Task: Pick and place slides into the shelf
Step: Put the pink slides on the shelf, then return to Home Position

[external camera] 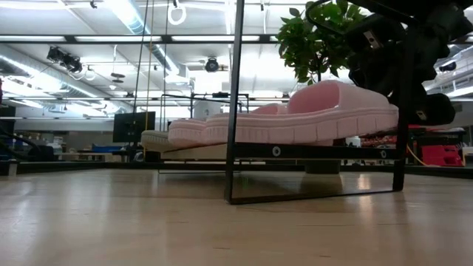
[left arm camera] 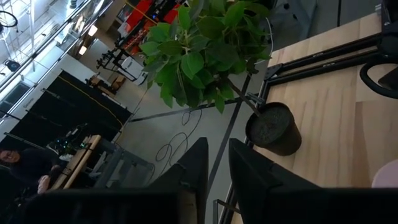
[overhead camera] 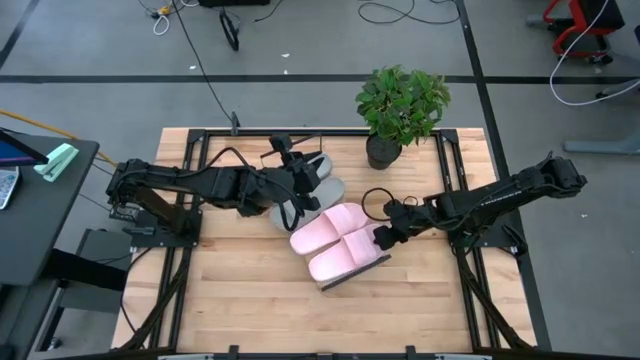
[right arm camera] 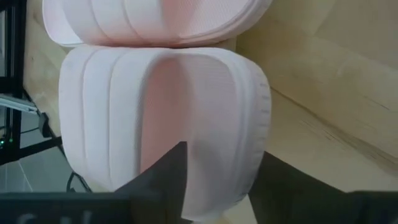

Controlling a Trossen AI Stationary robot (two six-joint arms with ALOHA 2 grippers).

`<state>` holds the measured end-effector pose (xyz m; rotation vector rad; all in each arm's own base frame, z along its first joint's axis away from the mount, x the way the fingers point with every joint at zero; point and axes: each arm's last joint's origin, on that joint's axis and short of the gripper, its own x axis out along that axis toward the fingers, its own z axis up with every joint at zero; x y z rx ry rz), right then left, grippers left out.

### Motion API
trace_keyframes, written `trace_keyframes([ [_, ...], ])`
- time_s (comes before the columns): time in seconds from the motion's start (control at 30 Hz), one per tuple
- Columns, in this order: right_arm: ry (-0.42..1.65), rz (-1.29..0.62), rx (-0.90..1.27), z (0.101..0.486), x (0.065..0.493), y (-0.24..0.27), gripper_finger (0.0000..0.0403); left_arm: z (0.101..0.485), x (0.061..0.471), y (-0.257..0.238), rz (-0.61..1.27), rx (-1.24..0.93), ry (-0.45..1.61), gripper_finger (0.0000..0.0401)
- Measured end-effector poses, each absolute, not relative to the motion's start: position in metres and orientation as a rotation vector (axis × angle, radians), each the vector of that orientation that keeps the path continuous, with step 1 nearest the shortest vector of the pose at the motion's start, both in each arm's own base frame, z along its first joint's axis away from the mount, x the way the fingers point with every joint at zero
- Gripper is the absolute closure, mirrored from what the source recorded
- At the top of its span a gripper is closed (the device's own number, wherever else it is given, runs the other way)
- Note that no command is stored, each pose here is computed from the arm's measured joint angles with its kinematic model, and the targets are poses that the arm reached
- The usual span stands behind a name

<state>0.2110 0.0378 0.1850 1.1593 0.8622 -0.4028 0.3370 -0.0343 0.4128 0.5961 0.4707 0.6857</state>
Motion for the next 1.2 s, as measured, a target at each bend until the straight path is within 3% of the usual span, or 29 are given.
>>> trace_keyframes([
  [0.53,0.854,-0.463,1.118,0.183,0.209,0.036,0.0172,0.413,0.337,-0.034,0.689,0.578,0.463,0.0336],
  [0.87,0.896,-0.481,1.102,0.181,0.204,0.033,0.0169,0.413,0.337,-0.034,0.691,0.568,0.46,0.0329],
  [1.2,0.86,-0.474,1.159,0.205,0.178,0.023,0.0179,0.408,0.336,-0.035,0.666,0.538,0.485,0.0335],
])
